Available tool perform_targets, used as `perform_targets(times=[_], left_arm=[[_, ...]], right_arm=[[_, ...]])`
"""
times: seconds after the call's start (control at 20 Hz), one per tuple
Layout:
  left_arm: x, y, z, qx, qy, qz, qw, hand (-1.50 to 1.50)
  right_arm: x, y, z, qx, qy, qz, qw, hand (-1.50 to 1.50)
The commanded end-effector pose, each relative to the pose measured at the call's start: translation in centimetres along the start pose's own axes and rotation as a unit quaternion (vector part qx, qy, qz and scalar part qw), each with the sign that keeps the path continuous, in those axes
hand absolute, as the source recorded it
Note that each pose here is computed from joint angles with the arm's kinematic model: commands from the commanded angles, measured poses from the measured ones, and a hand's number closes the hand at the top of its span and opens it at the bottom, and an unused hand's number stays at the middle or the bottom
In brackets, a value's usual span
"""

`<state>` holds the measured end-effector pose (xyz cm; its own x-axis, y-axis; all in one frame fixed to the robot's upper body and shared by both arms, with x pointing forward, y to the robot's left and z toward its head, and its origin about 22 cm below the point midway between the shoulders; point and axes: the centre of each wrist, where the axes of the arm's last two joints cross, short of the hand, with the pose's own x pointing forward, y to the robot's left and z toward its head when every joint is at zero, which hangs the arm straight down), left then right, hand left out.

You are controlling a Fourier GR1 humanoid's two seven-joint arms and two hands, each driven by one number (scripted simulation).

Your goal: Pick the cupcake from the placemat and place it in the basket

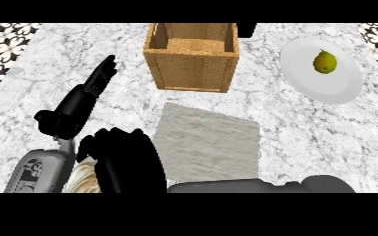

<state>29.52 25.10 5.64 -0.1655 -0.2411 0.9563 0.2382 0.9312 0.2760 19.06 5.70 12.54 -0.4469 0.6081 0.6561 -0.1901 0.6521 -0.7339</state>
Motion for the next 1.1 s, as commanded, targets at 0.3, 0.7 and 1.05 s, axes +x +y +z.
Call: perform_targets(times=[0.3,0.7,1.05], left_arm=[[-0.8,0.6,0.8,0.006,0.01,0.0,0.9999,0.0],[-0.9,0.6,0.8,0.016,0.003,-0.004,0.9999,0.0],[-0.1,-0.1,0.9,0.008,0.003,-0.009,0.9999,0.0]], right_arm=[[5.4,-4.5,-1.3,-0.094,0.048,-0.076,0.992,1.5],[8.4,-7.7,-6.2,-0.161,0.084,-0.011,0.983,1.5],[8.0,-10.2,-11.4,-0.224,0.123,-0.012,0.967,1.5]])
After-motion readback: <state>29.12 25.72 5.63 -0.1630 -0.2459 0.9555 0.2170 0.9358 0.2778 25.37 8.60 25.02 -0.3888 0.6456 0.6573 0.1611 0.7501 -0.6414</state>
